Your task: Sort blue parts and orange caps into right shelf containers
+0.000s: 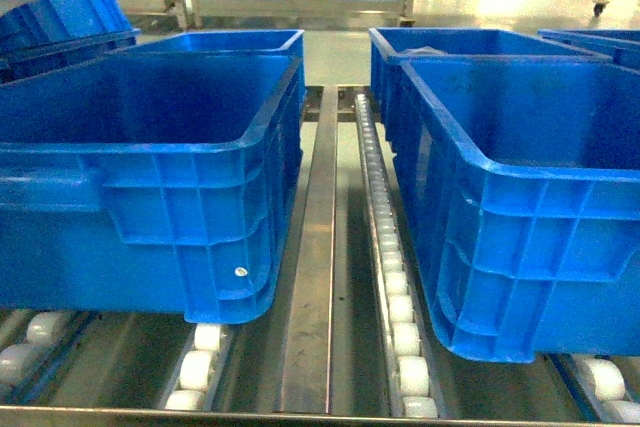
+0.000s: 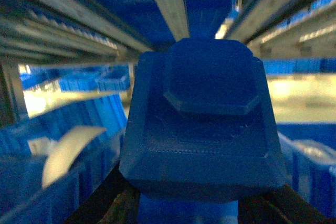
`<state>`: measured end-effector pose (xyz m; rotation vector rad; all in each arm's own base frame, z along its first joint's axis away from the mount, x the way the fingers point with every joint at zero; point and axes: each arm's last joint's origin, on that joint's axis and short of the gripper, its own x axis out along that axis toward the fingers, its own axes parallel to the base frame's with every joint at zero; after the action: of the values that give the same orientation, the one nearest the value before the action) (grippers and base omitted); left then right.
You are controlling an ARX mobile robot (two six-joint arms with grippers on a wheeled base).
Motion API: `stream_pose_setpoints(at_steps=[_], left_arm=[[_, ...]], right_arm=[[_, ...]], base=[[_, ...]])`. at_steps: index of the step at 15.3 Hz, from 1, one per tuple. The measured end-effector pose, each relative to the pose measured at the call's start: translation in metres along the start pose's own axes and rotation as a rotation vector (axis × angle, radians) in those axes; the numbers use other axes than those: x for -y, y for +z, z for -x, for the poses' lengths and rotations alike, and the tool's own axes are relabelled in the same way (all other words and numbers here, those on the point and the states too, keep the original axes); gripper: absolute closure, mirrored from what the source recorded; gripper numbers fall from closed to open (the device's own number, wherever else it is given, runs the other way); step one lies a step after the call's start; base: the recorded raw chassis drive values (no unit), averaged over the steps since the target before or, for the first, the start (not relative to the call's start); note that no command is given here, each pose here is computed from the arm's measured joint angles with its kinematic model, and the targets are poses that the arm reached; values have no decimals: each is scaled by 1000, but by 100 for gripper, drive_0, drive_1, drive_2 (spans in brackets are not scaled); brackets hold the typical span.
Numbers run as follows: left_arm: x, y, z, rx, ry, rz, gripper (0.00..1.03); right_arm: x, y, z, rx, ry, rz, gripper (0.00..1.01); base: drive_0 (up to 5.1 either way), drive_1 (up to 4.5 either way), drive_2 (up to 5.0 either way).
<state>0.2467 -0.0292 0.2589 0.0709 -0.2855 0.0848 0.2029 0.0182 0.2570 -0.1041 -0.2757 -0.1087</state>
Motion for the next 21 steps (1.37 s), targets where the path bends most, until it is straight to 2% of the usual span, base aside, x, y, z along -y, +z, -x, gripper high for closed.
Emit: stream_pose_setpoints(at_steps=[1,2,3,4,5,6,7,10,11,12,14,15,16,17,19,20,21], left_arm=[[7,-18,-33,-98,0,-10,61],[18,-55,-72,-246,-15,-23,61],[23,-69,-86,-297,-23,-19,61],[27,-74,-96,-301,-29,-16,61],[29,-73,-99,-288,-35,-5,59],[29,-68,-100,-244,-25,13,47],[28,-66,-100,-233,-26,22,40],[26,-71,-93,-249,-45,41,13],[25,-72,-89,-254,-58,45,4],[23,-69,-86,-242,-57,47,4],[19,-57,-78,-188,-41,50,5],[16,-55,-68,-194,-16,53,5],[15,-58,-63,-210,-9,51,5],[15,-62,-62,-241,-18,48,6],[12,-67,-54,-291,-70,49,17],[6,-69,-33,-306,-87,58,29],[0,-65,-16,-287,-84,63,42]], right_arm=[[-3,-16,-27,-76,14,7,58],[-11,-45,-61,-211,33,11,58],[-14,-56,-75,-246,36,14,58],[-17,-62,-85,-262,47,12,57],[-20,-65,-90,-258,49,11,47],[-22,-66,-90,-250,48,9,36],[-22,-67,-90,-251,48,10,28],[-22,-68,-91,-252,46,10,2],[-22,-68,-91,-252,47,10,2],[-22,-68,-91,-250,47,10,4],[-23,-67,-89,-241,19,30,3],[-23,-71,-84,-253,31,32,3],[-23,-74,-81,-273,34,36,3],[-23,-75,-80,-281,51,25,5],[-20,-74,-72,-270,98,-19,16],[-18,-73,-54,-271,120,-61,28],[-12,-73,-39,-269,114,-76,41]], base=[[0,0,0],[0,0,0],[0,0,0],[0,0,0],[0,0,0],[0,0,0],[0,0,0],[0,0,0],[0,0,0],[0,0,0],[0,0,0],[0,0,0],[0,0,0],[0,0,0],[0,0,0],[0,0,0],[0,0,0]])
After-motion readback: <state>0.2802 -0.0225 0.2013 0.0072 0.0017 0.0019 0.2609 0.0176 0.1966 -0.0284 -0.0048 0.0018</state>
